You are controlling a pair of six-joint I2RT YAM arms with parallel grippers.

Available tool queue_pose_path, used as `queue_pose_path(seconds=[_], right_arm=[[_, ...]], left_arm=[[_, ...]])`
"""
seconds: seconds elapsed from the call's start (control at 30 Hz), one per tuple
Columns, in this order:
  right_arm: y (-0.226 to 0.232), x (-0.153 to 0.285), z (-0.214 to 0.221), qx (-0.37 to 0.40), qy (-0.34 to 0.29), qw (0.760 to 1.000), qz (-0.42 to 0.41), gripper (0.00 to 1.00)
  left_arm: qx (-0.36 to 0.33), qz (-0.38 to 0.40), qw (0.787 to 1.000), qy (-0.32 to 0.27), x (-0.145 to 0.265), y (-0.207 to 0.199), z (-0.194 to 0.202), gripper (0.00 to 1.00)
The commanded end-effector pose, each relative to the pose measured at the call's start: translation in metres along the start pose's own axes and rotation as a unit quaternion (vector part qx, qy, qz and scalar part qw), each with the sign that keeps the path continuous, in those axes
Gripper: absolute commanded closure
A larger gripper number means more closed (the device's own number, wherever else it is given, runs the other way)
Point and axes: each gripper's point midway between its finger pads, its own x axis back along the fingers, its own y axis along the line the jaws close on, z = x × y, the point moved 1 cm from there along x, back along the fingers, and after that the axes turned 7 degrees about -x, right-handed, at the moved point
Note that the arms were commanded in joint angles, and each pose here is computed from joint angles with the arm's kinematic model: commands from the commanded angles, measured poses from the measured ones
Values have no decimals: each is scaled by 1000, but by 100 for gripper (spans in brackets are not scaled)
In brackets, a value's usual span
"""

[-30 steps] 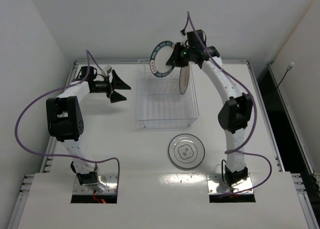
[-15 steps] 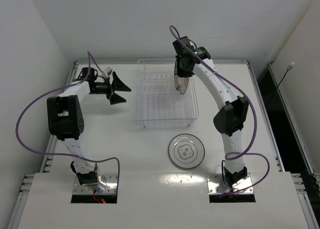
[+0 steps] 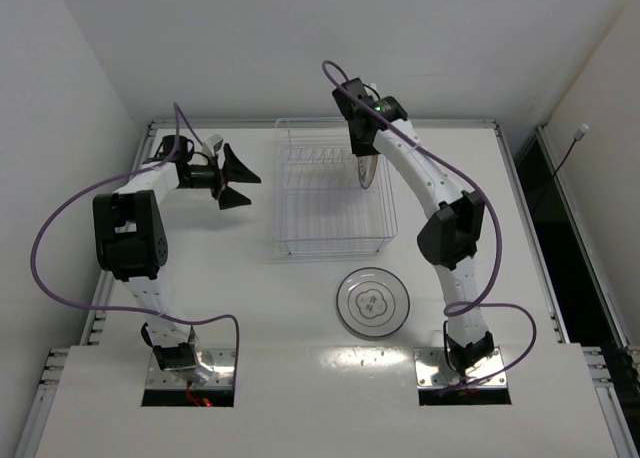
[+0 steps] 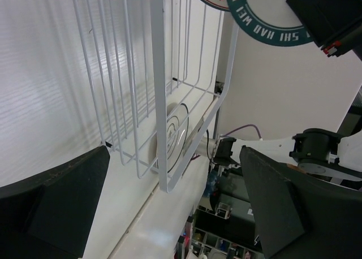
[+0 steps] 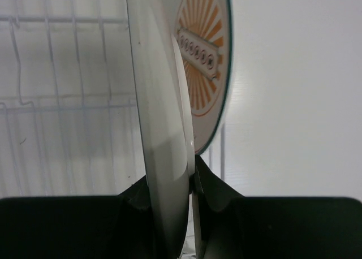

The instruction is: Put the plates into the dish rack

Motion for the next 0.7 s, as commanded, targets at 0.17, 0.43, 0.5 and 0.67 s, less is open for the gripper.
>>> queue_pose_path(seconds=[0.17, 0.43, 0.5, 0.67], right_arm=[[-32, 19, -38, -18, -67, 996, 47, 100], [2, -28, -9, 5, -11, 1000, -13, 100], [10, -38, -1, 10, 2, 1000, -22, 100], [13, -51, 11, 8, 26, 999, -31, 97]], left_arm=[[-21, 4, 1000, -12, 7, -2, -11, 0], [-11, 2, 1000, -12, 9, 3, -8, 0], [-15, 3, 1000, -14, 10, 0, -8, 0], [-15, 3, 1000, -14, 10, 0, -8, 0]])
